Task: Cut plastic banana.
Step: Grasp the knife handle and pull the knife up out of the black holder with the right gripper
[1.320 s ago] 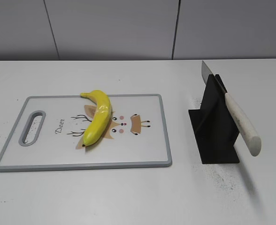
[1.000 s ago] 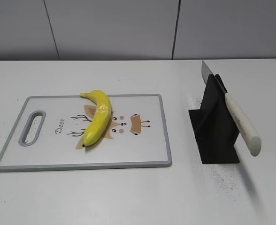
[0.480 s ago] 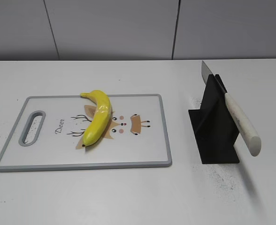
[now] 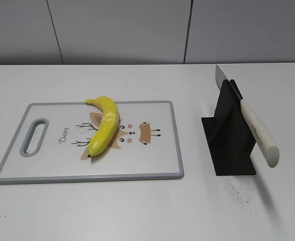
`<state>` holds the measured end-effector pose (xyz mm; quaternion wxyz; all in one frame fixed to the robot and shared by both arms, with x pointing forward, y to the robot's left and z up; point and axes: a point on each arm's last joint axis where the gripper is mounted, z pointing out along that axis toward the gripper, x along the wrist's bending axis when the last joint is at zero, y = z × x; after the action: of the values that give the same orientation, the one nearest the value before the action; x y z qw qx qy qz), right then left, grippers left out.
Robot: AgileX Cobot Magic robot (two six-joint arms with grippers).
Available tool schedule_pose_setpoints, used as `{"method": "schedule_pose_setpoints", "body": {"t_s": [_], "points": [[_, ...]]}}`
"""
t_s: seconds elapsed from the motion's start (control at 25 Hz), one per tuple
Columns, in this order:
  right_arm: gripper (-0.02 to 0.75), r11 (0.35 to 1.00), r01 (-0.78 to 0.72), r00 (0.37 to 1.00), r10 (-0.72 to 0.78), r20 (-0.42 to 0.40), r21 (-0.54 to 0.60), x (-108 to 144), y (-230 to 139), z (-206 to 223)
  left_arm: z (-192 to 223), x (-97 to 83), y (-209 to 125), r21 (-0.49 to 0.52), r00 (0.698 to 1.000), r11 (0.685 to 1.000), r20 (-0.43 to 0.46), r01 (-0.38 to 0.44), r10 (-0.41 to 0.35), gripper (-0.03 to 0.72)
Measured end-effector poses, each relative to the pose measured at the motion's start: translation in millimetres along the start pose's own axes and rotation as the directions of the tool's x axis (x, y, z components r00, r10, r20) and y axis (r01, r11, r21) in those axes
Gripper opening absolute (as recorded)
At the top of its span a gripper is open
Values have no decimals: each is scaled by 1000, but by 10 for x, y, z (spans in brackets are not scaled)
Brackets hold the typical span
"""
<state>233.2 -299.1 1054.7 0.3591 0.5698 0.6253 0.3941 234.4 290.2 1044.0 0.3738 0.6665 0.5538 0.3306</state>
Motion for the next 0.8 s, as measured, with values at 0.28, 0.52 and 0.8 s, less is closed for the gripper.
{"method": "schedule_pose_setpoints", "body": {"t_s": [0.28, 0.52, 0.8], "points": [[573, 1000, -4, 1000, 4, -6, 23, 6, 20, 24, 1, 0, 1, 1, 1000, 1000, 0, 0, 0, 604], [573, 987, -12, 1000, 15, -20, 163, 20, 288, 132, 1, -1, 1, 1, 1000, 1000, 1, 1, -1, 599], [573, 918, -33, 997, 57, -49, 396, 61, 608, 350, 1, -1, 1, 1, 1000, 1000, 1, 1, -1, 588]]}}
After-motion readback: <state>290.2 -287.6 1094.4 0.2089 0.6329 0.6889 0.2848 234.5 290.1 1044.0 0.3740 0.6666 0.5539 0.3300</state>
